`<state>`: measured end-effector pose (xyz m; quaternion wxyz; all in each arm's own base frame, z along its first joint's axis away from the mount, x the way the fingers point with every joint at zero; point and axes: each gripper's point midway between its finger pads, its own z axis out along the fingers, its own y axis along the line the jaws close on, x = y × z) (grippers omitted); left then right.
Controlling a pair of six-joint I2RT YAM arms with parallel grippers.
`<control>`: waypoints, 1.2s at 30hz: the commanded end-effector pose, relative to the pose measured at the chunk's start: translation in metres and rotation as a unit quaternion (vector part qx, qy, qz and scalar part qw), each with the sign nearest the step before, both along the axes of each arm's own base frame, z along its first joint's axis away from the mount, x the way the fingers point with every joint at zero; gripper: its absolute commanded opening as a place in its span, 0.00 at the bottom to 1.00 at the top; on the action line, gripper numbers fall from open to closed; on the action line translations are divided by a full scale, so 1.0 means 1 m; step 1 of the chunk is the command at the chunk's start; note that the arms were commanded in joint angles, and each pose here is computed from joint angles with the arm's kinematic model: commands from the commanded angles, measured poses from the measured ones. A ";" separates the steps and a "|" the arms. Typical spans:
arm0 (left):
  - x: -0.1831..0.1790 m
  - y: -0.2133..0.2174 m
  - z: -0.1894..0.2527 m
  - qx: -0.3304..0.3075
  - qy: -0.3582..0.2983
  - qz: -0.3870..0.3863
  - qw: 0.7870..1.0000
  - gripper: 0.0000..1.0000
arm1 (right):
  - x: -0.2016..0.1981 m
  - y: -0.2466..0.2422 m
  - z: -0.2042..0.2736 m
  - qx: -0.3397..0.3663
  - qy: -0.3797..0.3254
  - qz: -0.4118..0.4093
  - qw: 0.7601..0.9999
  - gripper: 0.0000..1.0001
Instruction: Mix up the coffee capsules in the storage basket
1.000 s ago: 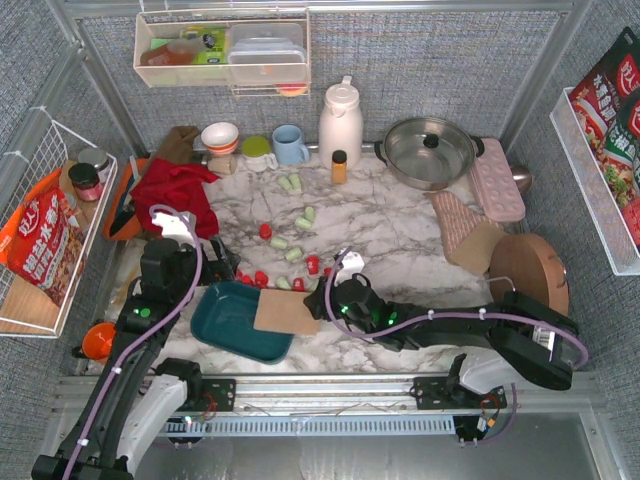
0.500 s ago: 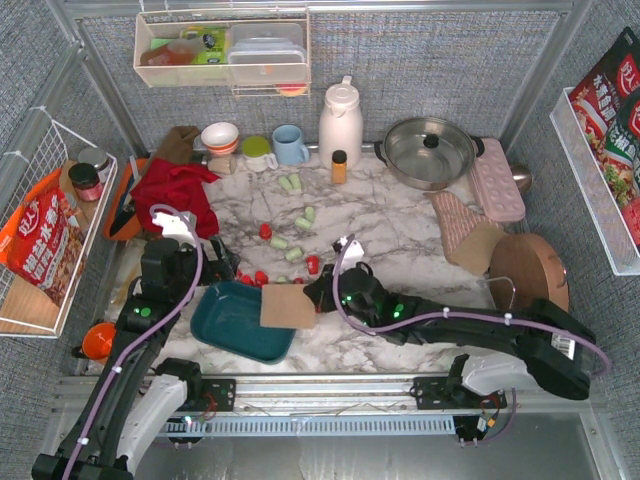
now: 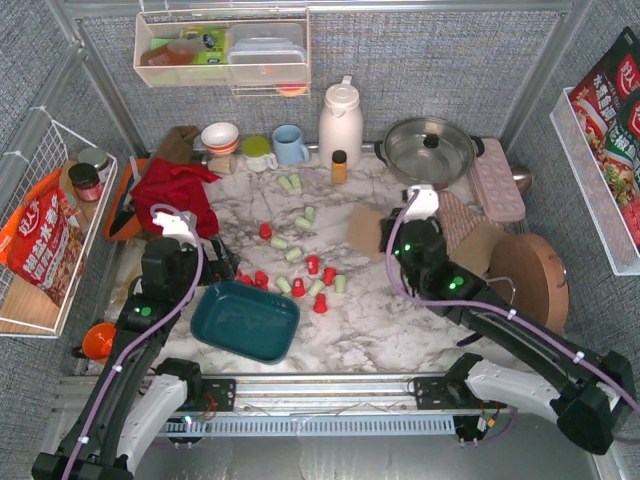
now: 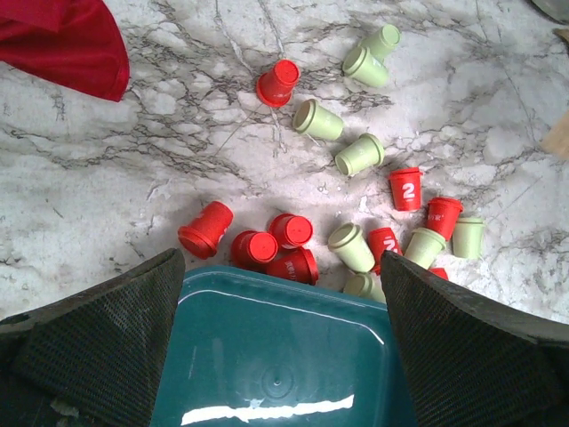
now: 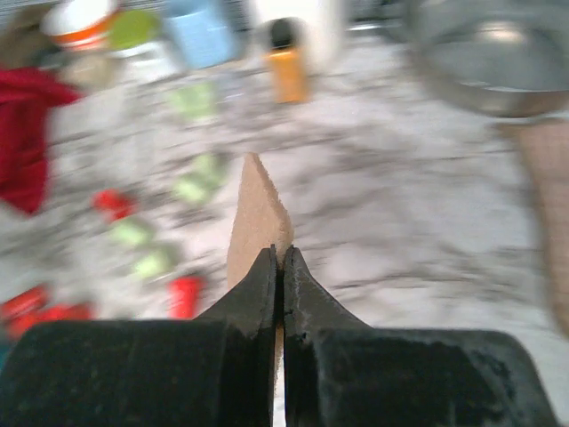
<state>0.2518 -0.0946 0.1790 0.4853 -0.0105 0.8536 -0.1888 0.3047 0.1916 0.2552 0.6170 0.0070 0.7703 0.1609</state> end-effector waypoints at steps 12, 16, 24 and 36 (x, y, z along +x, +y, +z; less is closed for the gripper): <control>0.008 0.028 -0.013 0.043 0.025 0.079 0.996 0.99 | 0.094 -0.194 -0.033 -0.071 0.027 -0.237 0.969 0.00; 0.007 0.058 -0.031 0.081 0.060 0.161 0.982 0.99 | 0.109 -0.234 -0.056 -0.087 0.086 -0.301 0.946 0.33; 0.003 0.089 -0.057 0.118 0.113 0.262 0.951 0.97 | 0.101 -0.279 -0.070 -0.138 0.185 -0.371 0.900 0.76; -0.001 0.057 -0.103 0.092 0.202 0.173 0.960 0.69 | 0.086 -0.257 -0.040 -0.086 0.126 -0.319 0.935 0.79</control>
